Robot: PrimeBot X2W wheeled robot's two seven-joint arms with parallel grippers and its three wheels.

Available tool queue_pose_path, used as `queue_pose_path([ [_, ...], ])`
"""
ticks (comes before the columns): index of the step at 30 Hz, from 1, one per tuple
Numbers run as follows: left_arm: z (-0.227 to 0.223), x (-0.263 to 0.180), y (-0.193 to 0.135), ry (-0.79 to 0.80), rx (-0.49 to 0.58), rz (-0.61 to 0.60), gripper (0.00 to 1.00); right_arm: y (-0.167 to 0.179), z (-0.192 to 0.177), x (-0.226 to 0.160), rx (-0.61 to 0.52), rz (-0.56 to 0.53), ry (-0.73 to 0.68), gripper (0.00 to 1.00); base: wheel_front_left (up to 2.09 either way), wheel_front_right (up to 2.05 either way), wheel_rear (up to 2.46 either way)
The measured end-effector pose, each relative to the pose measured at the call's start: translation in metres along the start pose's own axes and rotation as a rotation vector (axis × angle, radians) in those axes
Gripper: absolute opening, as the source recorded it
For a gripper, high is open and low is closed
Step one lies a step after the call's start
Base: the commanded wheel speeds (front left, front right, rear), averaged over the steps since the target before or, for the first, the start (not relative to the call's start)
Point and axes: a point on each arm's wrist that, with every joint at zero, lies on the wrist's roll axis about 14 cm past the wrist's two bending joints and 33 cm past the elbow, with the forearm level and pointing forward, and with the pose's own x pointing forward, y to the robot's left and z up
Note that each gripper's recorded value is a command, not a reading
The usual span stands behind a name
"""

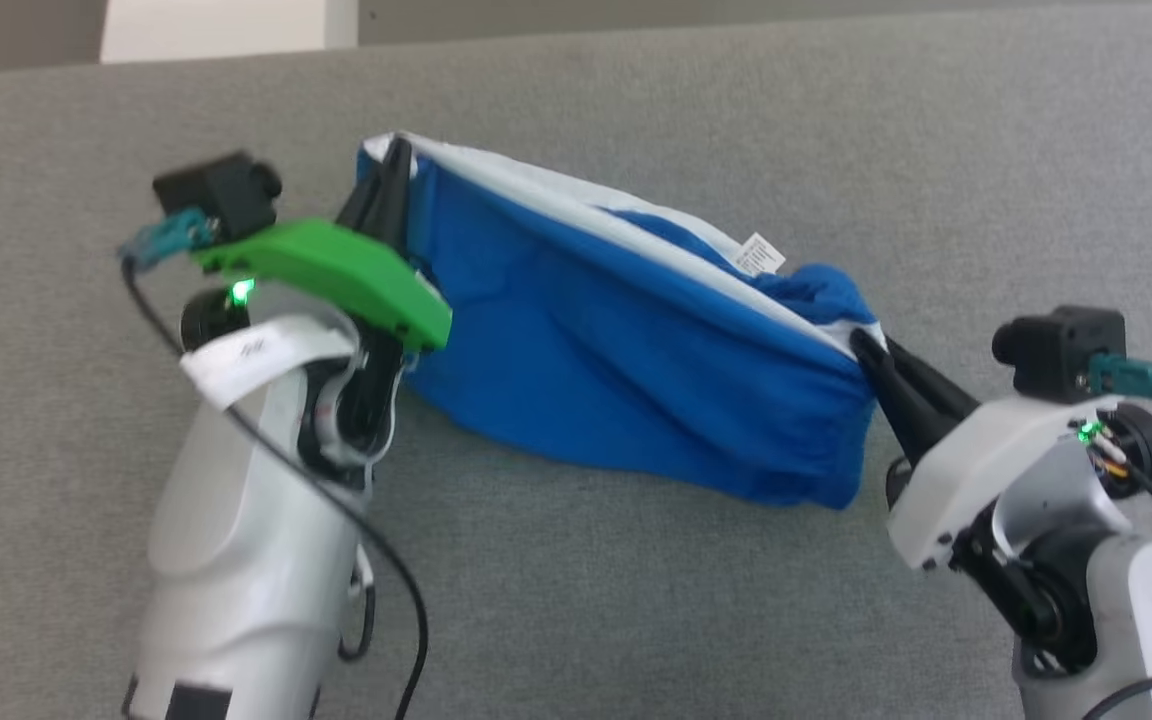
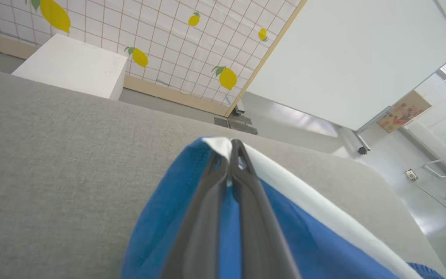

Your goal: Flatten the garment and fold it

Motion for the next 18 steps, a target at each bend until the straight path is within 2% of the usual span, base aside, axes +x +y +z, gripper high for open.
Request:
queue_pose_path([
  [8,-0.036,0.057,0.018,0.124,0.182,0.06,0.0,-0.017,-0.017,0.032,0.022,-0.039,0.057,0.0,0.0,0.0,0.0],
  [12,-0.069,0.07,0.035,0.267,0.291,0.091,0.0,-0.026,-0.024,0.041,0.016,-0.06,0.085,0.0,0.0,0.0,0.0],
  [17,-0.111,0.074,0.045,0.451,0.361,0.105,0.0,-0.037,-0.033,0.045,0.004,-0.092,0.129,0.0,0.0,0.0,0.0],
  [18,-0.113,0.076,0.044,0.466,0.364,0.101,0.15,-0.04,-0.035,0.046,0.004,-0.098,0.14,0.0,0.0,0.0,0.0],
])
